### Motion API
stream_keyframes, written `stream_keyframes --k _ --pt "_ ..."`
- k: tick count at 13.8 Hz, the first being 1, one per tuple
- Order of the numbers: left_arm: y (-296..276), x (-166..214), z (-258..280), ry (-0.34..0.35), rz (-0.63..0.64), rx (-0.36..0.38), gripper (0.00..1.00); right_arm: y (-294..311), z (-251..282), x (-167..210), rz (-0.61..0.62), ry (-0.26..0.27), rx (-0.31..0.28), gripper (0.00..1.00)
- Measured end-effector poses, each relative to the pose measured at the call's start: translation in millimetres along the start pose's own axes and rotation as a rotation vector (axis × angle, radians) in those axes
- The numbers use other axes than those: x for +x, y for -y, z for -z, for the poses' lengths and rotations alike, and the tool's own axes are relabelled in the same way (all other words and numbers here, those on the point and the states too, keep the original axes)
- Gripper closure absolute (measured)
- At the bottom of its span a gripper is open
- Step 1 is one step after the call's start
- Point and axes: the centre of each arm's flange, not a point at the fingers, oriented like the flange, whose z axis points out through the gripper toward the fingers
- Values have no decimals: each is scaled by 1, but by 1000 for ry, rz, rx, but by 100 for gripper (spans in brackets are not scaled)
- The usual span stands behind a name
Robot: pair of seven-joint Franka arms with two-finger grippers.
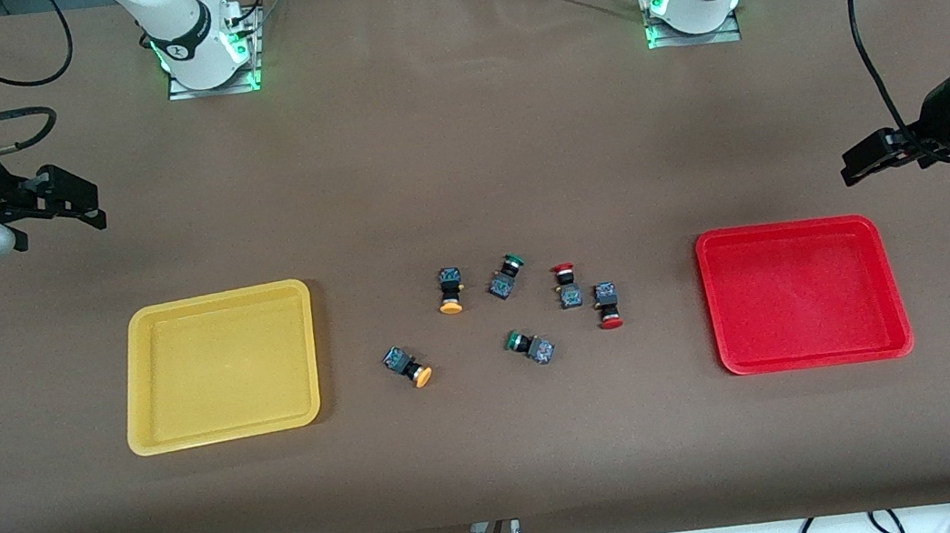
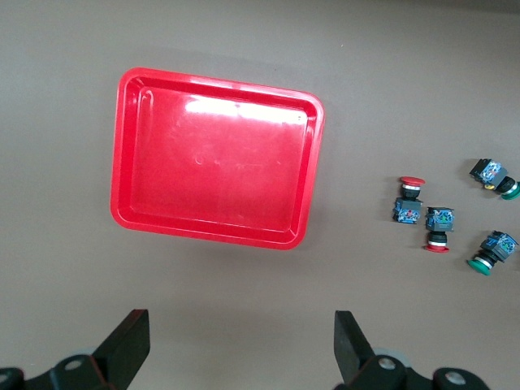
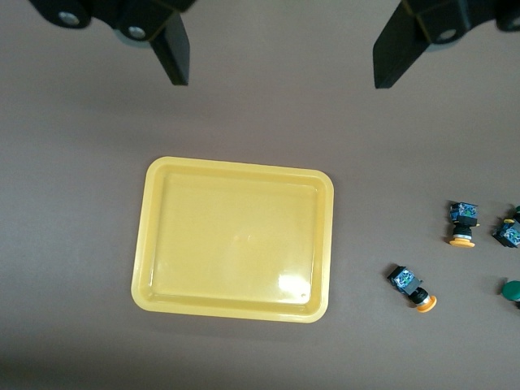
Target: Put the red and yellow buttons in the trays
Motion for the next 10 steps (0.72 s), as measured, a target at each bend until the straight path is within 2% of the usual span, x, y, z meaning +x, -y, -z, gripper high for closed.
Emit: stream_keyframes --k 4,10 --pt "0 0 0 0 0 0 0 0 -2 3 -20 -31 -8 0" --pt "0 0 0 0 0 0 0 -1 -2 4 -35 -36 -13 0"
